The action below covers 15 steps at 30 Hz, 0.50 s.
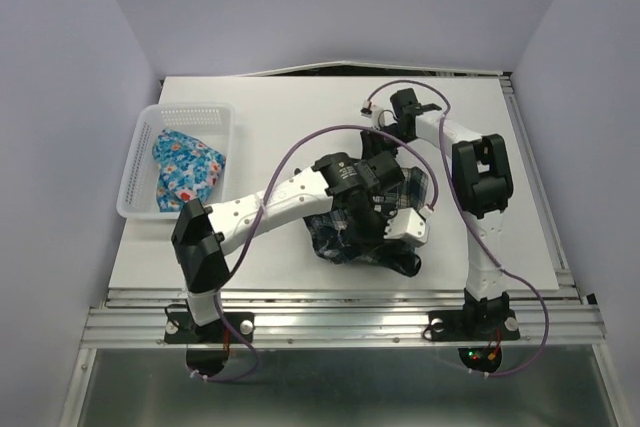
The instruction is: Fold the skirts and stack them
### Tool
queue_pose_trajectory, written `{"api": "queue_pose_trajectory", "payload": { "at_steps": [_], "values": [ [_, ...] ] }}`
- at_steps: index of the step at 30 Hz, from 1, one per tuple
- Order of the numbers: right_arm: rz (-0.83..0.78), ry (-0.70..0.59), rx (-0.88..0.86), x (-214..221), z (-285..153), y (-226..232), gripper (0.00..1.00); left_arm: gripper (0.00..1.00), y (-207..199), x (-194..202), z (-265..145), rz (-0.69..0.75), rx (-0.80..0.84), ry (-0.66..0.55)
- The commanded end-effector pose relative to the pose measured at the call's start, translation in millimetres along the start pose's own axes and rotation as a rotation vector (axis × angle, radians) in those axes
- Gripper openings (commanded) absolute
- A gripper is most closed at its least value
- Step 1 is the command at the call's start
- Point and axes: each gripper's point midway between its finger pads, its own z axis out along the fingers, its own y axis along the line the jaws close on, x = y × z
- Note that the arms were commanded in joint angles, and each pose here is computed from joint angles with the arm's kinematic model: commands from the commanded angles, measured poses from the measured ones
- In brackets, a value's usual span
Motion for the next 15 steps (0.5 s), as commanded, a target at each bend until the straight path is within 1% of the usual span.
{"api": "queue_pose_trajectory", "payload": {
  "at_steps": [1, 3, 4, 8, 15],
  "values": [
    [-0.017, 0.11, -0.063, 42, 9, 15, 0.52, 0.0, 15, 2, -24, -0.014, -0.025, 0.003],
    [-0.022, 0.11, -0.102, 44, 10, 27, 0.46, 0.0, 31, 1, -31, 0.011, -0.084, 0.009],
    [-0.012, 0.11, -0.124, 47, 10, 31, 0.45, 0.0, 40, 3, -32, 0.014, -0.115, 0.024],
    [-0.018, 0.12, -0.158, 49, 11, 45, 0.39, 0.0, 75, 4, -42, 0.026, -0.212, 0.021],
    [-0.012, 0.114, -0.193, 47, 11, 56, 0.34, 0.0, 127, 4, -53, 0.05, -0.379, 0.015]
  ]
}}
